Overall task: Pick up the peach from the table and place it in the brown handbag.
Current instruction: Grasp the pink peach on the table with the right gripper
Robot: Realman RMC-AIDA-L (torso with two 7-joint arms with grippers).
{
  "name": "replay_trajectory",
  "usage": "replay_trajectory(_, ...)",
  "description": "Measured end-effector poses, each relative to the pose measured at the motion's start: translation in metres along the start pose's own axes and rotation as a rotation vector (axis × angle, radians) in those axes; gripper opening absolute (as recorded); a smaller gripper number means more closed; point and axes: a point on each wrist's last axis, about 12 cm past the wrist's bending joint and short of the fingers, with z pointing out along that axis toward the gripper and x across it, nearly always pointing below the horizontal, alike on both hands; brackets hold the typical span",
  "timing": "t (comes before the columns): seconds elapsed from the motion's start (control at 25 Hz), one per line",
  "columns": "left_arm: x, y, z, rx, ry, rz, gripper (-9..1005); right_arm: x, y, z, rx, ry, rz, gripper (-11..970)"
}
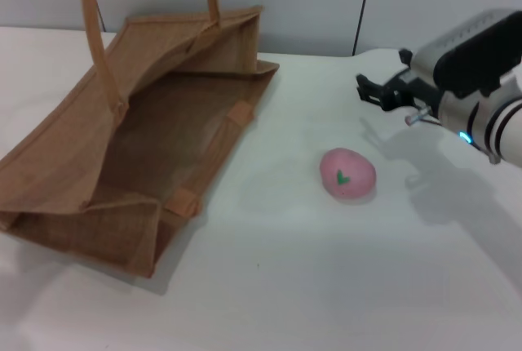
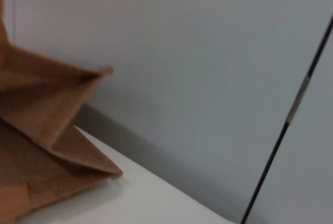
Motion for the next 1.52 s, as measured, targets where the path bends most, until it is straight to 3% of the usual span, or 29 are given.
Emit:
replay_trajectory(0.24,0.000,0.000,-0.001,-0.001,-0.001,-0.004,125,-0.032,0.005,-0.027,-0.062,-0.052,-0.040,824)
replay_trajectory(0.72,0.002,0.000,-0.004,-0.010,0.001,-0.002,124,-0.054,0.024,-0.061,-0.213,0.287,-0.203,826)
replay_trajectory(1.12,0.001,-0.001,-0.002,-0.004,0.003,0.005,124,-0.064,0.034,-0.060,-0.419,0.377,-0.161,827)
replay_trajectory(1.52,-0.001,-0.001,0.000,0.002,-0.001,0.011,124,-0.051,0.035,-0.036,-0.449,0.498,-0.194,864)
